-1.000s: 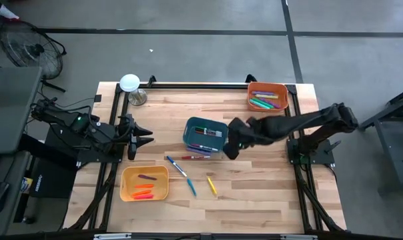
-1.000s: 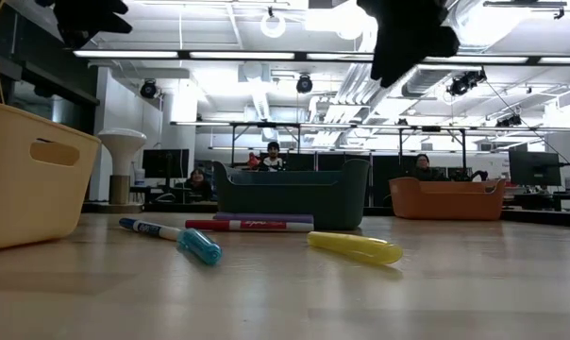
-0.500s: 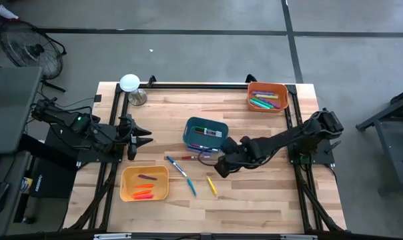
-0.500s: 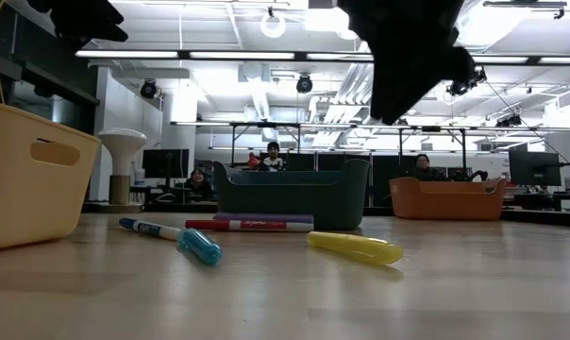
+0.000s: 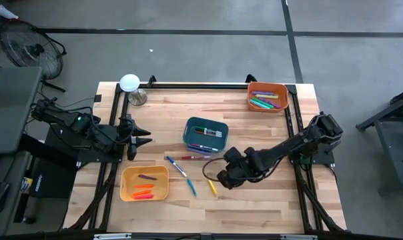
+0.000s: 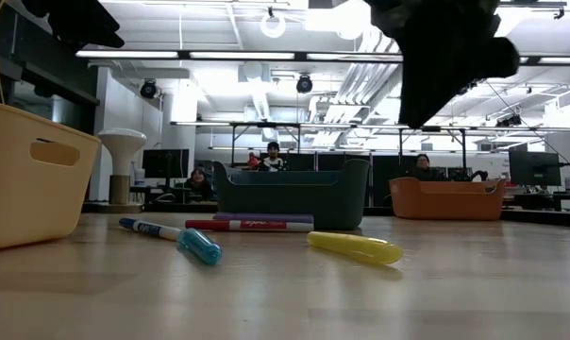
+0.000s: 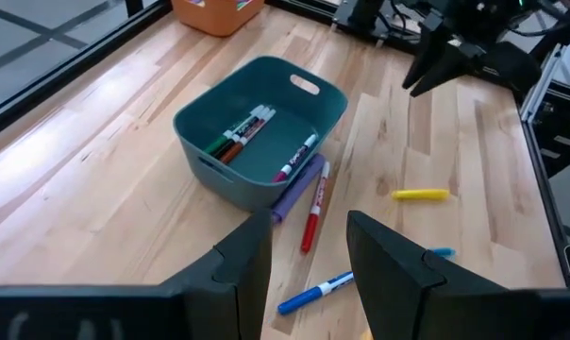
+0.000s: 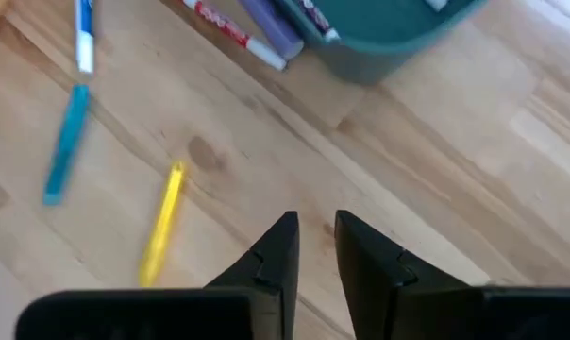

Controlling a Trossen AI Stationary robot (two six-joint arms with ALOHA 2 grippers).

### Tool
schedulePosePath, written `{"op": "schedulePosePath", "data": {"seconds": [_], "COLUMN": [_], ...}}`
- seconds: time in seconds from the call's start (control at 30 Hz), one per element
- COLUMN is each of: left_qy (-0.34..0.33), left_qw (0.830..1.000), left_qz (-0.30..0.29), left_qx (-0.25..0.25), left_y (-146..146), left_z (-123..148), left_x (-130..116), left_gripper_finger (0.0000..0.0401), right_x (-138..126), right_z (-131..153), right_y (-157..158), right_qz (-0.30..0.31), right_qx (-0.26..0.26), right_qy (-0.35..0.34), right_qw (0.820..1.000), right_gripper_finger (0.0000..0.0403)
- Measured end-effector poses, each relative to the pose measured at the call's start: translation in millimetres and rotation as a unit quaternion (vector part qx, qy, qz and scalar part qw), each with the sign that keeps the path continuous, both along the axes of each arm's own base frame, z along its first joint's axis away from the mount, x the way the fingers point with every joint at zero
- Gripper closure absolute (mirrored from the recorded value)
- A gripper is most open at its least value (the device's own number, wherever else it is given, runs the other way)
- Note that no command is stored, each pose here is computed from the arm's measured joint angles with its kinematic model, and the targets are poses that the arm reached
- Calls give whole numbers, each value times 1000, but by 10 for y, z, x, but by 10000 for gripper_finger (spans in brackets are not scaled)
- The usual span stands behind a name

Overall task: Pick & Place Markers
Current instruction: Put the light violet highlighter pen into the orange bin

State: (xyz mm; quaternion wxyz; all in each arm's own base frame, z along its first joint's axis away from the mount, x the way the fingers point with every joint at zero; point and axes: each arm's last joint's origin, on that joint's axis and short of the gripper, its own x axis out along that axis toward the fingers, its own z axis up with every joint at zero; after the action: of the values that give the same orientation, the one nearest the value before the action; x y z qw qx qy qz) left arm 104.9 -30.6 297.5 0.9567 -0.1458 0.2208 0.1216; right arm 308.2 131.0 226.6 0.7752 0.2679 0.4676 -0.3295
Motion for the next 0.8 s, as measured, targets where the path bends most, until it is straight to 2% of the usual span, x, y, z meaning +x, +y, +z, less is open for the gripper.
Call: {"op": "schedulePosePath", "data": {"seconds": [0.27, 0.4, 0.53, 0.67, 0.8], "left_qy": [1, 1, 3, 2, 2], "left_qw": [1000, 1000, 1000, 1000, 1000], "left_qz": [3, 3, 4, 7, 7], "left_qx": [2, 3, 9, 10, 10], "left_y": [3, 3, 5, 7, 7], "left_z": [-2, -3, -6, -5, -5], "left_x": [-1, -2, -3, -3, -3], "left_gripper_finger": [264, 264, 264, 264, 264], "right_x": [84, 94, 67, 61, 31], "right_z": [-179, -213, -474, -709, -843], "right_y": [128, 162, 143, 121, 34], "right_qz": [-12, -15, -39, -52, -80], "right_qx": [11, -1, 23, 76, 71], "right_qy": [-9, -21, -75, -165, -206], "right_qw": [1000, 1000, 996, 982, 973], "right_gripper_finger": [378, 400, 402, 402, 403]}}
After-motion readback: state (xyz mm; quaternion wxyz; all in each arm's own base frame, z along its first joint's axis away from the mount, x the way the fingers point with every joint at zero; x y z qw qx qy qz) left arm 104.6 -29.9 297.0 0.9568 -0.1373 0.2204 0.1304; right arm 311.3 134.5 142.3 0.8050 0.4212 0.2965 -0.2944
